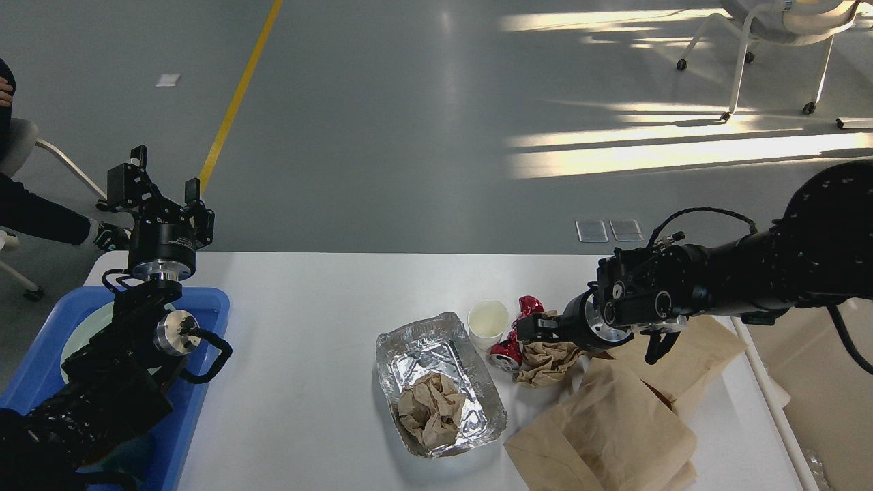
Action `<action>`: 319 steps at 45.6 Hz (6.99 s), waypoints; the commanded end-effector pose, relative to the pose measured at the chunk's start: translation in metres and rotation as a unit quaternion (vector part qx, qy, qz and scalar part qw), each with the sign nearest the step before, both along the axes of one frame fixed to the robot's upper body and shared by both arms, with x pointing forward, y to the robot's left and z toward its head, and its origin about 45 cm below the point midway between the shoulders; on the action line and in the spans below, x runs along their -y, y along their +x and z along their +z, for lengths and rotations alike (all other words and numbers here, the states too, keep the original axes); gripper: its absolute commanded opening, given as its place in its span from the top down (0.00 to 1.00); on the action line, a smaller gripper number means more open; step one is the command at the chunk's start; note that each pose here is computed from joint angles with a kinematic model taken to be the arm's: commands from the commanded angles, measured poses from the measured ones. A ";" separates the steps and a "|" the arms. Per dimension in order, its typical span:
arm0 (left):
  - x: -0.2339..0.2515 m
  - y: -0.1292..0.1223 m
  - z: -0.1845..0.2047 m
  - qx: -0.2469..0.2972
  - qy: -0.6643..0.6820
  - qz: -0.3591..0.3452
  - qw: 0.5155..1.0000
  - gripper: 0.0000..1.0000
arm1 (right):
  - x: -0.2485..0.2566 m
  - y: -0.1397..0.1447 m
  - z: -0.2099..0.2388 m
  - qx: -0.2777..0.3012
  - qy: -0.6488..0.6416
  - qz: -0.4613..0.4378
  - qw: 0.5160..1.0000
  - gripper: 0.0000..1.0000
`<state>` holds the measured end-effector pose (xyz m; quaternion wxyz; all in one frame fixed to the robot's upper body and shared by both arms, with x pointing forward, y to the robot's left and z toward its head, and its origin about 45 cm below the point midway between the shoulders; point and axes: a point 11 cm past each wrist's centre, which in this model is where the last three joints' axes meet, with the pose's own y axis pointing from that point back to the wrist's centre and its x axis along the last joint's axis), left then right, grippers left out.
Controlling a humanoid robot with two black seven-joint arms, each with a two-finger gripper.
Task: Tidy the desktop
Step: 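Grasp the crumpled paper with the right gripper, then carry the crumpled paper to the white bin and drop it, then reach the right gripper to the edge of the brown paper bag, then grip the brown paper bag edge with the right gripper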
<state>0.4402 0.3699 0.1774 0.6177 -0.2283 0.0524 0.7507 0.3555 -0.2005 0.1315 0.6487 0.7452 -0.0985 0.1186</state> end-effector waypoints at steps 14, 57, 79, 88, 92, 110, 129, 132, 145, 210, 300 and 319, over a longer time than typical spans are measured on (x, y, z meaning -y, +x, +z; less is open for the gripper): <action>0.000 0.000 0.000 0.000 0.000 0.000 1.000 0.03 | -0.007 0.002 -0.034 0.019 -0.029 0.042 0.999 0.14; 0.000 0.000 0.000 0.000 0.000 0.000 1.000 0.03 | 0.048 0.039 0.030 0.066 -0.047 -0.010 0.997 1.00; 0.001 0.000 0.000 0.000 -0.001 -0.001 1.000 0.03 | 0.109 0.082 0.225 0.182 0.092 -0.134 0.970 1.00; 0.000 0.000 0.000 0.000 0.000 0.000 1.000 0.03 | 0.167 0.089 0.221 0.205 0.084 -0.201 0.954 1.00; 0.000 0.000 0.000 0.000 0.000 0.000 1.000 0.03 | 0.207 0.091 0.193 0.211 0.057 -0.245 0.944 1.00; 0.000 0.000 0.000 0.000 0.000 0.000 1.000 0.03 | 0.344 0.015 0.057 0.226 -0.074 -0.403 0.884 1.00; 0.001 0.000 0.000 0.000 -0.001 -0.001 1.000 0.03 | 0.394 -0.052 0.005 0.204 -0.141 -0.446 0.860 0.00; 0.000 0.000 0.000 0.000 0.000 0.000 1.000 0.03 | 0.394 -0.054 0.003 0.200 -0.141 -0.447 0.860 0.00; 0.000 0.000 0.000 0.000 0.000 0.000 1.000 0.03 | 0.360 -0.043 -0.004 0.169 -0.102 -0.436 0.878 0.00; 0.000 0.000 0.000 0.000 0.000 0.000 1.000 0.03 | 0.197 0.012 0.117 -0.105 0.040 -0.258 0.960 0.00; 0.000 0.000 0.000 0.000 0.000 0.000 1.000 0.03 | 0.246 0.048 0.082 0.166 0.086 -0.399 0.898 1.00; 0.000 0.000 0.000 0.000 0.000 0.000 1.000 0.03 | 0.222 0.030 0.030 0.112 0.053 -0.365 0.923 0.18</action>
